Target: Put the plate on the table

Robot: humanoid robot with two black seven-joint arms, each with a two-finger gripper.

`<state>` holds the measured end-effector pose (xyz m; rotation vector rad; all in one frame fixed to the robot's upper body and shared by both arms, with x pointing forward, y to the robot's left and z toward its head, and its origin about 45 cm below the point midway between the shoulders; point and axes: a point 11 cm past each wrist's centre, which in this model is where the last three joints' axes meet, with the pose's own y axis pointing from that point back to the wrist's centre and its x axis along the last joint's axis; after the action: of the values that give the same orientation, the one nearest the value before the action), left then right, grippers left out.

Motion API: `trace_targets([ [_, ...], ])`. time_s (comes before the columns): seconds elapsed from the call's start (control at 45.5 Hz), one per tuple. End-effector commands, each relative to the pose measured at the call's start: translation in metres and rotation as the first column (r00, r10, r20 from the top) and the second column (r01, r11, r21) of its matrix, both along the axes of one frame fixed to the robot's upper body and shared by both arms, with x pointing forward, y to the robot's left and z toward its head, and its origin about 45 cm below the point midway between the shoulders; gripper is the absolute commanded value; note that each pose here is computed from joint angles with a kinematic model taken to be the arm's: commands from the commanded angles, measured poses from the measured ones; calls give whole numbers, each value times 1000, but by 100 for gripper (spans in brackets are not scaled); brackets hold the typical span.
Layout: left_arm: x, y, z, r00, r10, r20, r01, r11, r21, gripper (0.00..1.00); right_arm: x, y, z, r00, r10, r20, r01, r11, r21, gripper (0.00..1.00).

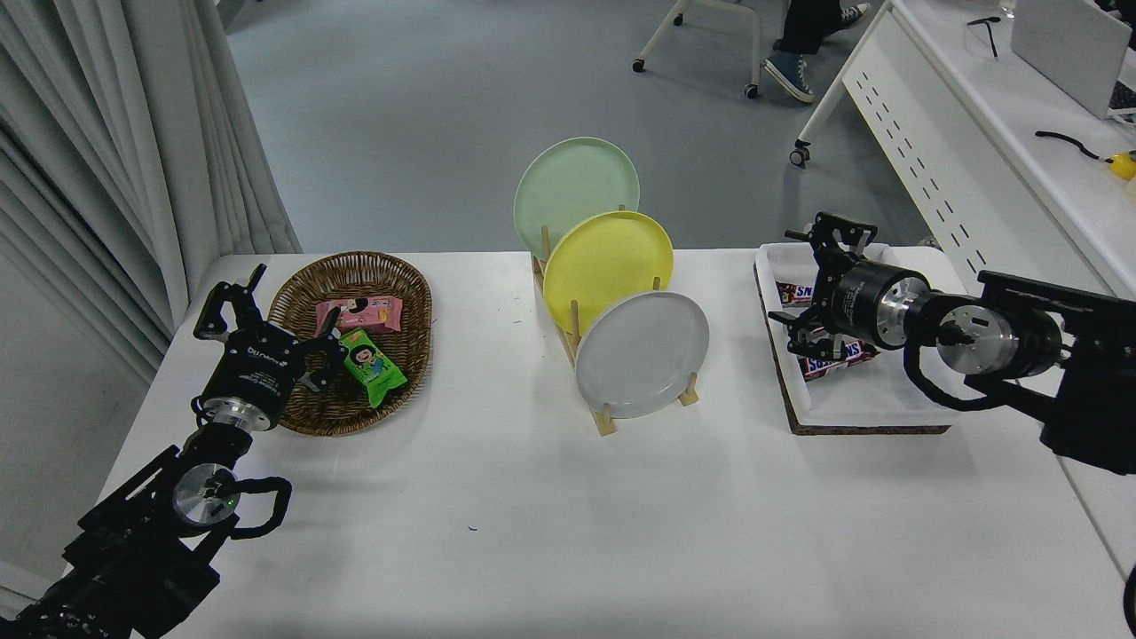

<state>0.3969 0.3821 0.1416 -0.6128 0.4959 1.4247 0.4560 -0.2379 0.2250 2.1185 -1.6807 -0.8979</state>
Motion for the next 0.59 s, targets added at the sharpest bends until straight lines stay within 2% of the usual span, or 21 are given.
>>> trace_targets([
  [0.0, 0, 0, 0, 1000, 0, 1, 0, 1000, 0, 100, 0, 41, -2, 998, 26, -59, -25, 1000, 15, 100],
  [0.264, 0, 0, 0, 1000, 0, 1, 0, 1000, 0, 100, -1, 82, 0, 993, 100, -60, -98, 995, 34, 100],
  [0.571, 0, 0, 0, 1000, 0, 1, 0, 1000, 0, 100, 18, 91, 4, 996, 88, -16, -88, 995, -44, 100],
])
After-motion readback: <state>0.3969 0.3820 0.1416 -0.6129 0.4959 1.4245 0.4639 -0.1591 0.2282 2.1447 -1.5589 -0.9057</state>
